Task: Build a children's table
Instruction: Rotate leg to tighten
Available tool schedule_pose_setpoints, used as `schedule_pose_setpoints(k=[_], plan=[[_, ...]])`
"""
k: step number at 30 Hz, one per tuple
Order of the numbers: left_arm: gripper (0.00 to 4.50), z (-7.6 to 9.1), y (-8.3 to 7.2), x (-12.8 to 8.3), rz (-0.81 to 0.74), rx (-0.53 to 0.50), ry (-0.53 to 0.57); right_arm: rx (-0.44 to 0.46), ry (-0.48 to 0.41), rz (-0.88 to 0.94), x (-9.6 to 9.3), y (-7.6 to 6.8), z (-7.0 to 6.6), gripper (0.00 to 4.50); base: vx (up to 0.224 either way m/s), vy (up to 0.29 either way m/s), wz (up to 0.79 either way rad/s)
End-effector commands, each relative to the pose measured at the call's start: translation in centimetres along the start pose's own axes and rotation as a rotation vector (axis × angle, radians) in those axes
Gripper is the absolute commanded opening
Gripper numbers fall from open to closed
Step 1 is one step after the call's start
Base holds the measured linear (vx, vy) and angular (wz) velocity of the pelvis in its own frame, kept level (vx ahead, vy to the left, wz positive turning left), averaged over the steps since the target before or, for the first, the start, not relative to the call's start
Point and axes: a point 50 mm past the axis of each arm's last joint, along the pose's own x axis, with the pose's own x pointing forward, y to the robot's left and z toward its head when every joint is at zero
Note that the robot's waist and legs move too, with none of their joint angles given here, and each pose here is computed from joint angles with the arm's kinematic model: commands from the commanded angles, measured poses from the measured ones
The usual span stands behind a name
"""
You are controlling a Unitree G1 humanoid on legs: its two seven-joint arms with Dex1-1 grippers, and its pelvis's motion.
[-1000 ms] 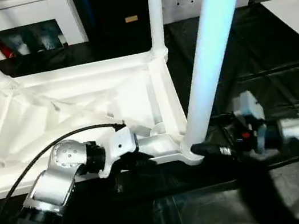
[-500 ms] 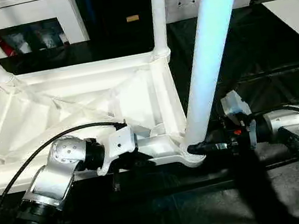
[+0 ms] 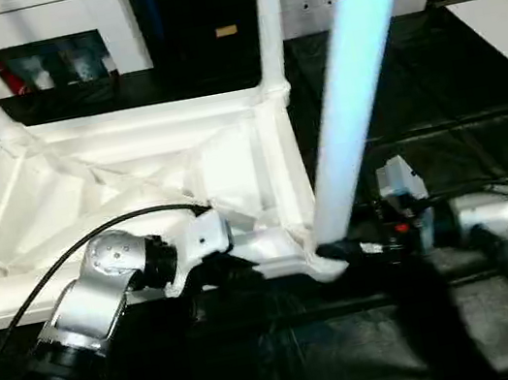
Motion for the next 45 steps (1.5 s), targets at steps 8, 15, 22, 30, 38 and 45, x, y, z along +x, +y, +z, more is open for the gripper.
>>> schedule_pose_setpoints(k=[8,15,22,30,38,45], plan=[[0.0,4.2,-1.0,5.8,0.167,-0.121,-0.151,0.209,-0.045,-0.411,6.9,1.3,0.1,1.98,0.0,0.0,0.0],[0.0,4.4,-0.9,6.2,0.19,-0.098,-0.101,0.211,-0.082,-0.398,7.8,2.2,0.6,2.54,0.0,0.0,0.0],[0.0,1.8,0.2,3.1,0.193,-0.057,-0.005,0.076,-0.058,-0.39,2.6,-0.5,0.1,2.99,0.0,0.0,0.0],[0.0,0.5,-0.3,0.8,0.021,0.044,0.019,-0.039,0.02,-0.226,-1.2,-2.0,0.3,3.64,0.0,0.0,0.0],[0.0,0.3,-0.9,-0.8,-0.185,0.151,0.077,-0.091,0.054,0.098,-2.8,-1.5,0.8,3.66,0.0,0.0,0.0],[0.0,0.5,-1.0,-0.8,-0.28,0.208,0.095,-0.07,0.057,0.273,-2.7,-1.1,1.4,3.06,0.0,0.0,0.0]])
